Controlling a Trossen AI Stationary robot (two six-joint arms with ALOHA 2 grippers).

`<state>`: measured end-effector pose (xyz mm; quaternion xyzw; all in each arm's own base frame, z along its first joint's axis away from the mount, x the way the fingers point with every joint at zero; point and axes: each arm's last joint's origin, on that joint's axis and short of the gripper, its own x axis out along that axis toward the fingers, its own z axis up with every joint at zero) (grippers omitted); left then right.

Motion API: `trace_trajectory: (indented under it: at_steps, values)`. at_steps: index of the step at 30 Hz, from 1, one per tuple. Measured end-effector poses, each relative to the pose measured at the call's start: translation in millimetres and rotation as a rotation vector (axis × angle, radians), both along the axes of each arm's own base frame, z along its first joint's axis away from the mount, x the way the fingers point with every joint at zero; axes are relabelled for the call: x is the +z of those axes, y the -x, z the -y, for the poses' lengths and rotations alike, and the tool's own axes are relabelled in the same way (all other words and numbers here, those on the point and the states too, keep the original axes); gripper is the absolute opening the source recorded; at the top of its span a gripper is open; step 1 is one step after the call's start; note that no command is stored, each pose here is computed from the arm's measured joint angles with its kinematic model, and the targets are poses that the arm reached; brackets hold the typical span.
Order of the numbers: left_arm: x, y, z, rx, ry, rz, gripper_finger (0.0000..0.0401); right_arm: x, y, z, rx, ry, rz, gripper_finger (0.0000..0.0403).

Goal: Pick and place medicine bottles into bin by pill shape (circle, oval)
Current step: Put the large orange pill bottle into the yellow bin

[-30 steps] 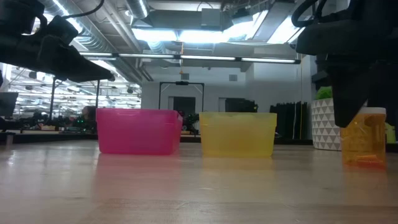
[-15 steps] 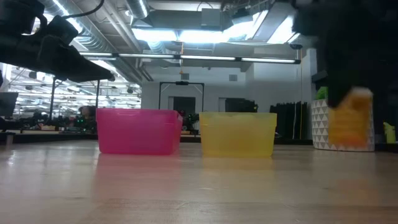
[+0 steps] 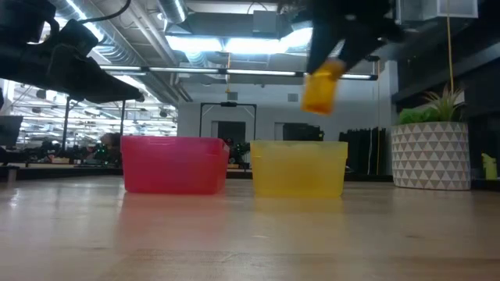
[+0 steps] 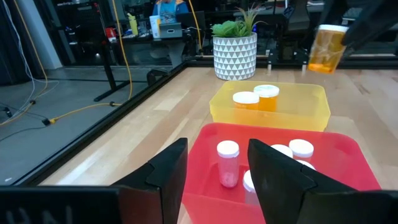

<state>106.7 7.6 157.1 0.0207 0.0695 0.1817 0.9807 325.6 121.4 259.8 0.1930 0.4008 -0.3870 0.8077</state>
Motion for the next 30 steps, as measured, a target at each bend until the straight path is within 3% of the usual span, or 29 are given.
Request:
trace_trajectory:
  at_steps: [13,22,30]
  values:
    - [0.0,0.0,0.0,0.000,0.000,0.000,0.0162,-38.3,-54.9,56.1,0.151,-0.073,-0.078,0.0216]
    - [0.0,0.0,0.0,0.000,0.000,0.000,0.0161,-67.7,-67.6,72.5,0.126,-0.107,-0.145,0.0216]
    - [-0.1,0.0,0.0,0.000,0.000,0.000,0.0161,-69.2,-68.7,72.1,0.124,-0.101,-0.140,0.0238]
